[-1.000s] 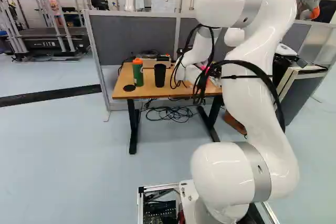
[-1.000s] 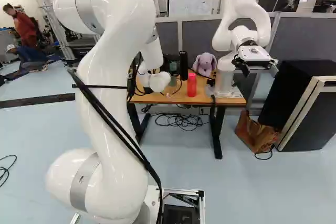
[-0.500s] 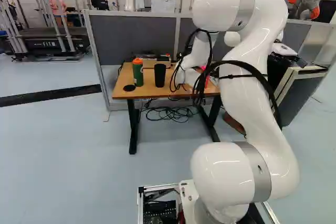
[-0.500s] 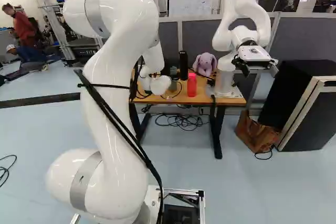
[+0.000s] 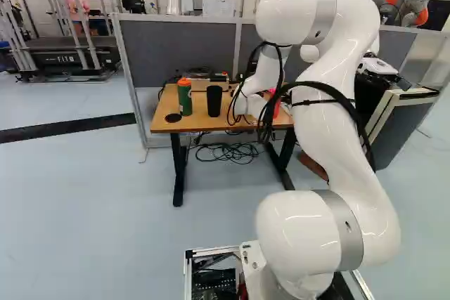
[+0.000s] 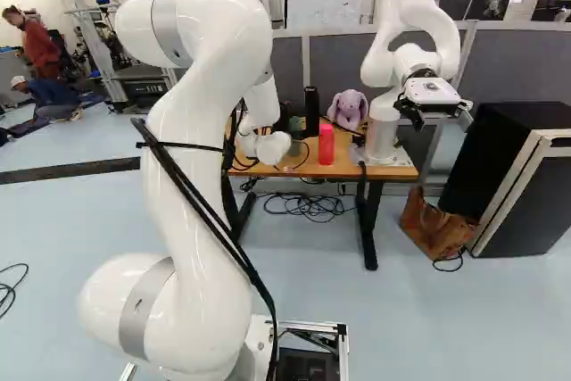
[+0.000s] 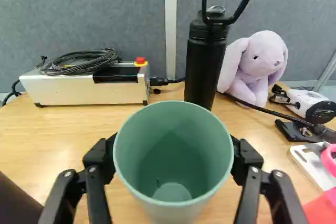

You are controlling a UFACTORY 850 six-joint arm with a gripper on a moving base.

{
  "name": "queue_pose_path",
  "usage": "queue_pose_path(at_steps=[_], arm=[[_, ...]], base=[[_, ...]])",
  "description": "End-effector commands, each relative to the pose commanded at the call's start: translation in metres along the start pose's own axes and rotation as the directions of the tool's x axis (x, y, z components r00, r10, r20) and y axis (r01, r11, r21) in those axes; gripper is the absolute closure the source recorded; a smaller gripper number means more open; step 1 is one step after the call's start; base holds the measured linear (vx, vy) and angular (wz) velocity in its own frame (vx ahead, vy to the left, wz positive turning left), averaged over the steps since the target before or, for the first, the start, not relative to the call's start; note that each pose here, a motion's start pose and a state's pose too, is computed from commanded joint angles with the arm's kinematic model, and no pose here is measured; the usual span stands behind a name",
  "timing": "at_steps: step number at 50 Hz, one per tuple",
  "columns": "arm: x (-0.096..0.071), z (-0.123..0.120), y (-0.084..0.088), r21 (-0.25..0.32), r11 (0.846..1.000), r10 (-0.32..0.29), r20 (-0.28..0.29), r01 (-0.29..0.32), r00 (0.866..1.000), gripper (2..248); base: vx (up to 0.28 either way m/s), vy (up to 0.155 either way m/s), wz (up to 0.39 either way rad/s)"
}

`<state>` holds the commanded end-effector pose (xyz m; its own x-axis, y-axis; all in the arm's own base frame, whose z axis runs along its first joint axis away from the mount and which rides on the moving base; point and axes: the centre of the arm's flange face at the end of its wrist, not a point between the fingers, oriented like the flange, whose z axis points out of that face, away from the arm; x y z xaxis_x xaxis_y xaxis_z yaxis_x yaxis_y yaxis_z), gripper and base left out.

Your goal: Place the green cup on the table

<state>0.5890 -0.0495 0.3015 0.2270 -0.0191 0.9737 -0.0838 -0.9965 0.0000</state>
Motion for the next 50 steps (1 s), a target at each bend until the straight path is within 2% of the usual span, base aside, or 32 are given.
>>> queue_pose_path(at_steps=[1, 6, 7, 19, 50], arm=[[0.000, 0.000, 0.000, 0.000, 1.000, 0.000, 0.000, 0.000, 1.000, 26], [0.000, 0.000, 0.000, 0.000, 1.000, 0.000, 0.000, 0.000, 1.000, 26], [0.000, 0.000, 0.000, 0.000, 1.000, 0.000, 0.000, 0.000, 1.000, 3], [0.006, -0.011, 0.000, 0.000, 1.000, 0.000, -0.002, 0.000, 1.000, 3], [0.031, -0.084, -0.014, 0.026, 1.000, -0.006, -0.014, 0.006, 1.000, 3]], base=[[0.000, 0.000, 0.000], [0.000, 0.000, 0.000], [0.000, 0.000, 0.000], [0.000, 0.000, 0.000], [0.000, 0.000, 0.000]])
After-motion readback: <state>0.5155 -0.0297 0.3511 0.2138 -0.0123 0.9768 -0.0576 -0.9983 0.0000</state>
